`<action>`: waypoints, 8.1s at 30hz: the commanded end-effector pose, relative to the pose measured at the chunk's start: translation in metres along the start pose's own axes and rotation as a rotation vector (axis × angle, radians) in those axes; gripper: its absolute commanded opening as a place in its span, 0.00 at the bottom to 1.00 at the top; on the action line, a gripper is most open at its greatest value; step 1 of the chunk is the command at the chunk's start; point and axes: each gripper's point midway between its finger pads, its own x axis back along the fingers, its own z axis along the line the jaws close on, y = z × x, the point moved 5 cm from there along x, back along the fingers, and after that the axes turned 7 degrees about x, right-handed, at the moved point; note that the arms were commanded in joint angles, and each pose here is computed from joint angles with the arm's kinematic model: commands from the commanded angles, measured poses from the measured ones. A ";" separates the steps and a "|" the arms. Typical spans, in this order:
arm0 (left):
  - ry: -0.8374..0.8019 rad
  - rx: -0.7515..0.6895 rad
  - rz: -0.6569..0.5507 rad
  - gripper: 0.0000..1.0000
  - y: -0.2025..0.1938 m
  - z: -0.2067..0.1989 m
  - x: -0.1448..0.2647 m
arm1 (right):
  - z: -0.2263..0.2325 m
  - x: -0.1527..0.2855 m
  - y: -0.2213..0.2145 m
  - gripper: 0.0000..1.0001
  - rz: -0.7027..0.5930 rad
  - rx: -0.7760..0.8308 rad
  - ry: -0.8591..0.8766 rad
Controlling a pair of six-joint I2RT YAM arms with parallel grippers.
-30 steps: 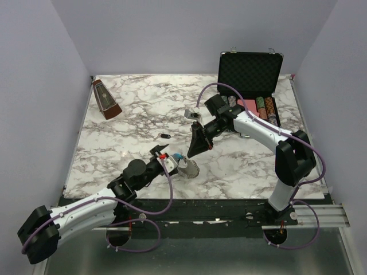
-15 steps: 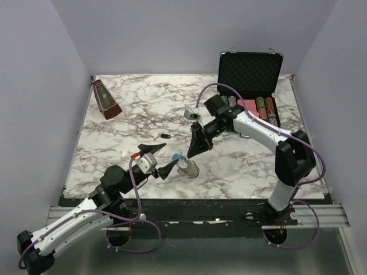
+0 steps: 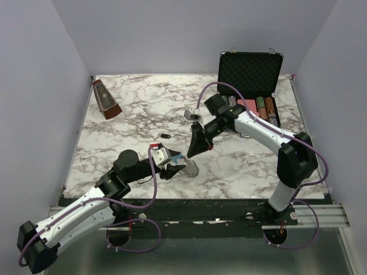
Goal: Put the keys on the keyring
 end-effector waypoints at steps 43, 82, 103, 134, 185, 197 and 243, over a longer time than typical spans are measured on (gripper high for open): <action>-0.051 0.054 0.067 0.00 -0.004 0.013 -0.014 | 0.005 -0.003 0.010 0.01 0.017 0.059 0.000; 0.081 0.306 0.268 0.00 0.011 0.025 -0.024 | -0.011 -0.016 0.014 0.14 0.106 0.024 -0.154; 0.138 0.271 0.140 0.54 0.019 0.027 -0.006 | -0.005 -0.018 0.016 0.01 0.112 0.054 -0.130; 0.124 -0.322 -0.130 0.69 0.060 0.021 0.051 | 0.015 -0.001 0.086 0.01 -0.296 0.351 0.184; -0.084 -0.348 0.031 0.19 0.053 0.026 0.011 | 0.008 -0.009 0.072 0.01 -0.288 0.276 0.199; -0.137 -0.375 0.118 0.00 0.045 0.023 0.014 | 0.007 -0.009 0.071 0.01 -0.288 0.264 0.201; 0.117 -0.318 0.134 0.51 0.033 0.040 0.013 | -0.003 -0.012 0.063 0.01 -0.279 0.195 0.204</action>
